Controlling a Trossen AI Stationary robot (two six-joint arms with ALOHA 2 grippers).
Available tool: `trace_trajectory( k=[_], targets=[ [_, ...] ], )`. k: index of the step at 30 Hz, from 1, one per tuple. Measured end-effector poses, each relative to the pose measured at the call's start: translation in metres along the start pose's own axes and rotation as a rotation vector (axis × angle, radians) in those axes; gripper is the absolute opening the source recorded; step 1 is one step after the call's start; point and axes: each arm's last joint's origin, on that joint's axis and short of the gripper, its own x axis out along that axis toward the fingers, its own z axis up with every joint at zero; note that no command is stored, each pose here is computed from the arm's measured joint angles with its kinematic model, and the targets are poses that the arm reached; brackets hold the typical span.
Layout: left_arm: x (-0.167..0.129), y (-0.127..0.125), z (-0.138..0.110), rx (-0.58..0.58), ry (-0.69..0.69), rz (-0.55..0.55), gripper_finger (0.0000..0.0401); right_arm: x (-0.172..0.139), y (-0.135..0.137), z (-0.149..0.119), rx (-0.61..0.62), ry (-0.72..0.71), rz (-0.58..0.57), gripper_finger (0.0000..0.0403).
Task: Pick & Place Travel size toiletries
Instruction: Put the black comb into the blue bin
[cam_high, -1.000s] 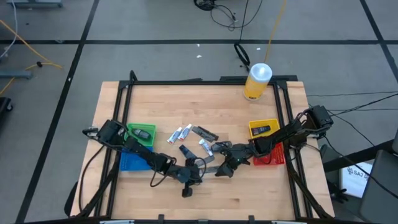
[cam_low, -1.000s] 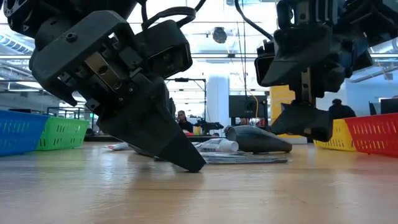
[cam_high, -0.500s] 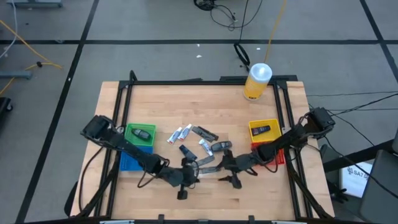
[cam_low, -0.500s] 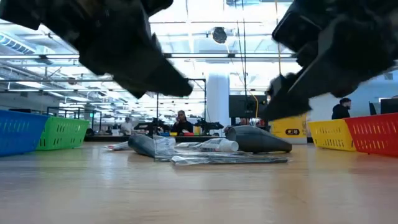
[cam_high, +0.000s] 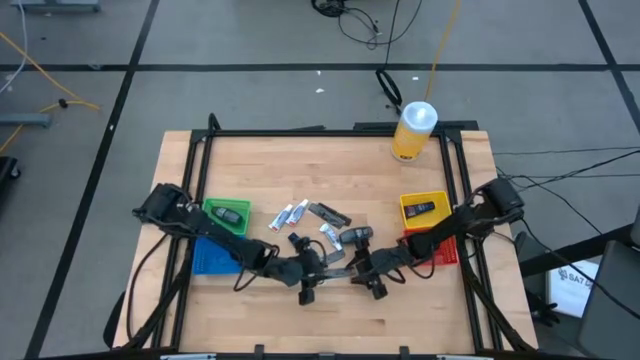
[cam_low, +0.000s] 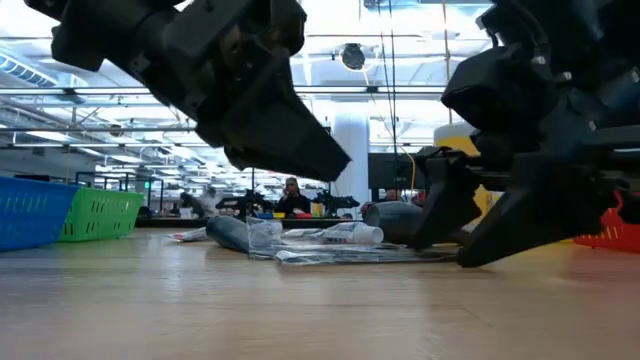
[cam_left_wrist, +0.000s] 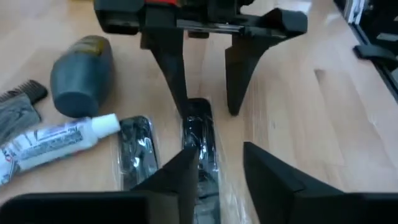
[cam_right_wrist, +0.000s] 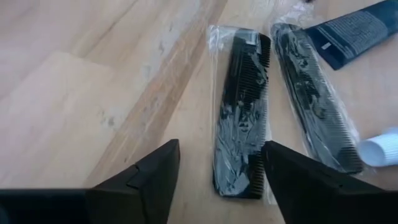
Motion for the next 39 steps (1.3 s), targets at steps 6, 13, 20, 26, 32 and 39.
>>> trace_trajectory(
  k=[6,13,20,26,32,39],
  targets=[
    [0.001,0.0,0.005,0.142,-0.048,-0.004,0.0199,0.004,-0.006,-0.008,0.067,0.055,-0.004,0.0171],
    [-0.002,-0.009,0.005,0.418,-0.088,-0.022,0.0214,0.004,-0.008,-0.01,0.101,0.074,-0.029,0.0089],
    [-0.003,-0.013,0.004,0.543,-0.092,-0.028,0.0214,0.004,-0.008,-0.004,0.111,0.011,-0.049,0.0038],
    [-0.001,-0.013,0.002,0.549,-0.093,-0.01,0.0214,0.003,-0.007,0.002,0.155,-0.055,-0.041,0.0016],
    [0.012,-0.01,-0.018,0.522,-0.029,0.001,0.0214,0.002,-0.007,0.003,0.198,-0.067,-0.039,0.0001],
    [0.018,-0.011,-0.019,0.418,-0.033,0.036,0.0214,-0.006,-0.008,0.014,0.237,-0.123,-0.031,0.0]
  ],
)
